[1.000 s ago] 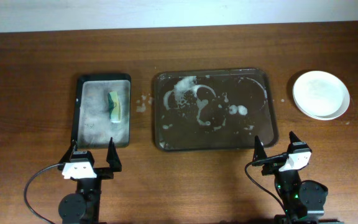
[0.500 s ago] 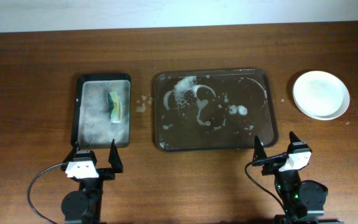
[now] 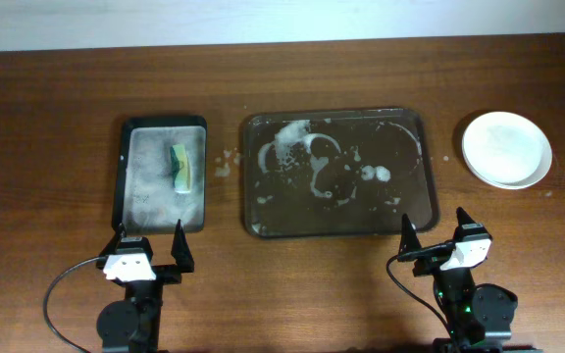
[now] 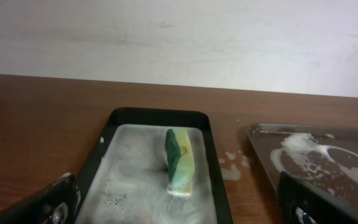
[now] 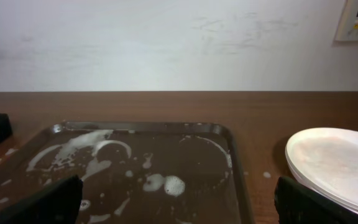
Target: Clean dirty plates on tray and stack at the side
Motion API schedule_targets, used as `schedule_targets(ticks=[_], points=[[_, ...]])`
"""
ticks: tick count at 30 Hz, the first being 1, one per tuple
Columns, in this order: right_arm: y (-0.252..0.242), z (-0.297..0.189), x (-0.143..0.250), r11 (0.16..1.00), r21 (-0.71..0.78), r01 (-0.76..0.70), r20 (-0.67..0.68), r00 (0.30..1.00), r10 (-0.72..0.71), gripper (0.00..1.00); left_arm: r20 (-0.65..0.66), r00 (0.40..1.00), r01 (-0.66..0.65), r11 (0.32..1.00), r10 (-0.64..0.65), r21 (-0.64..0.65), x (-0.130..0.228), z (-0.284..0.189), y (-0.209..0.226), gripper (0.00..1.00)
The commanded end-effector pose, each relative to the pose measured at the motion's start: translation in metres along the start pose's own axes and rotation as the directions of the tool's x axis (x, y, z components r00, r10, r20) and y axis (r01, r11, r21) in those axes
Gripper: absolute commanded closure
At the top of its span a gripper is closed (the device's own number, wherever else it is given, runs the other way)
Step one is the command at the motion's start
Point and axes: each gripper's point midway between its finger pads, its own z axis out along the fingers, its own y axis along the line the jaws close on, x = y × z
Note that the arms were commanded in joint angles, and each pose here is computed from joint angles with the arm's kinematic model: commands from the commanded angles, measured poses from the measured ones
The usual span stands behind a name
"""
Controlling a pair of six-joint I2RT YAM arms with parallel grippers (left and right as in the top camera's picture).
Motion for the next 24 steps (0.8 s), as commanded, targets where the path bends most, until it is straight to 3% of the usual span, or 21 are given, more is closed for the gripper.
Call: schedule_targets(ticks=[1, 24], points=[[0.0008, 0.0003, 0.0029, 1.0, -0.002, 0.004, -0.002, 1.0, -0.004, 0.02, 0.002, 1.0, -0.015, 1.0, 0.015, 0.004, 0.0015, 0.0, -0.0002, 0.01], [0.0008, 0.0003, 0.0029, 1.0, -0.002, 0.004, -0.002, 1.0, -0.004, 0.02, 0.002, 1.0, -0.015, 1.0, 0.015, 0.005, 0.0015, 0.0, -0.0002, 0.01]])
